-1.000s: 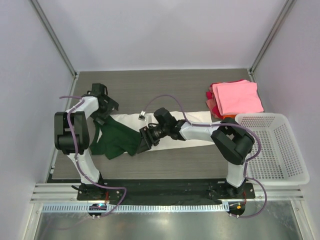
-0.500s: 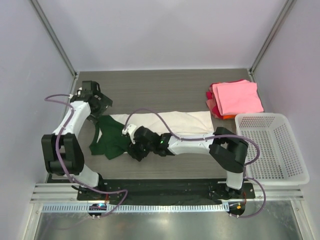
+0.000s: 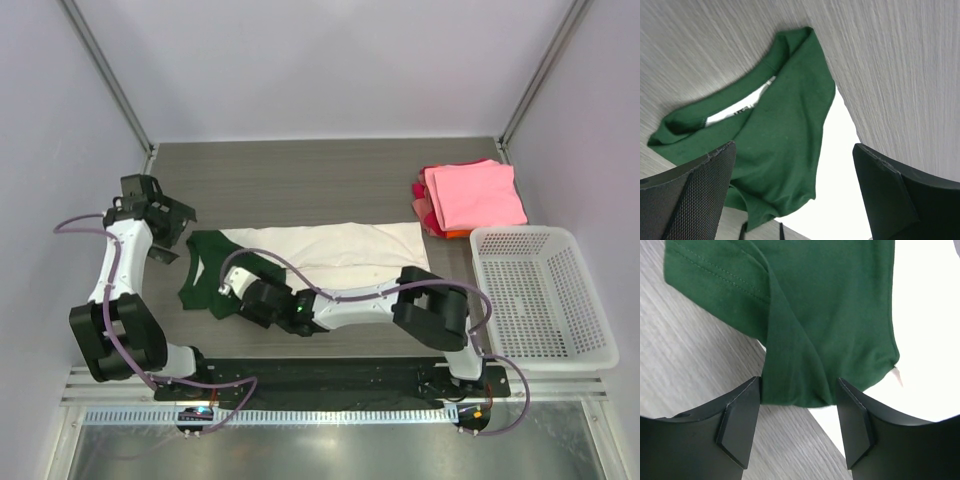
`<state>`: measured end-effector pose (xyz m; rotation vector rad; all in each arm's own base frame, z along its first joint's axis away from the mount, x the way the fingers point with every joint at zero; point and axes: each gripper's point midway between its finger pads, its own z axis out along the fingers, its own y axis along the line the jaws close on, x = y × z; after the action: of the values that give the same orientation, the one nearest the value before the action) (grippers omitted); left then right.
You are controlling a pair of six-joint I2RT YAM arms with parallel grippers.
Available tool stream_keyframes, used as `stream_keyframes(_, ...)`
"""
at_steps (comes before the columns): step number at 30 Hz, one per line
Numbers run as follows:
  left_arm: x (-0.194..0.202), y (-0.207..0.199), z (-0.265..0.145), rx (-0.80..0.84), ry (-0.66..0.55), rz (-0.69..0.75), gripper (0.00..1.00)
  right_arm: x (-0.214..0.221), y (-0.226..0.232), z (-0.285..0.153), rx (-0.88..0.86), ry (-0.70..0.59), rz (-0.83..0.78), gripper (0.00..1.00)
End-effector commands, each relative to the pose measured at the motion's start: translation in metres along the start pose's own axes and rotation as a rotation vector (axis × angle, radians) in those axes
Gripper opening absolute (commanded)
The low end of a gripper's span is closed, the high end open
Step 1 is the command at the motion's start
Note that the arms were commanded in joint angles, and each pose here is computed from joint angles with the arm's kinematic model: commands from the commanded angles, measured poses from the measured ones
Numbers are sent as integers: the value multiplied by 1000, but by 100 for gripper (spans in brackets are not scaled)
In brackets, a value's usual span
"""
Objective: Fold and stack the t-shirts
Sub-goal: Fold the tshirt
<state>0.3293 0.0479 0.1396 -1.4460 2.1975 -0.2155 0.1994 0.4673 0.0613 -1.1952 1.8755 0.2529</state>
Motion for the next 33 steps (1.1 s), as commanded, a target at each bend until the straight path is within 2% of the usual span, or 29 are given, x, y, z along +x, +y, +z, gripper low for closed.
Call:
stream_keyframes(1,4,-7,-7,50,37,-5,99,-28,0,5,108,-67,-56,65)
stream_keyframes(6,7,-6,-4,53,53,2,100,-22,5,10,144,-45,-94,60)
stream_keyframes(7,6,-6,-5,56,49,2,100,-22,4,10,154,-43,-93,54)
stream_keyframes(9,6,-7,-6,60,42,2,100,-22,2,9,160,-43,-92,49)
stream_keyframes(12,5,-7,-6,62,37,5,99,-27,-1,5,162,-57,-72,24)
stream_keyframes(13,5,-6,-7,61,35,5,100,-27,0,5,156,-58,-63,9)
stream_keyframes(15,5,-6,-7,64,34,12,100,-32,-1,3,115,-68,-33,1)
stream_keyframes(19,6,-1,-5,53,35,28,100,-37,0,-3,3,-83,54,1)
stream_keyframes(21,9,1,-3,47,41,37,100,-31,-3,-7,-61,-49,78,1)
stream_keyframes(24,13,3,-1,48,52,47,100,-28,-10,-8,-189,-26,194,1)
stream_keyframes(28,17,4,2,60,68,59,99,-27,-21,-9,-462,5,378,7)
stream_keyframes(33,19,6,0,65,75,78,99,-24,-26,-3,-655,51,528,10)
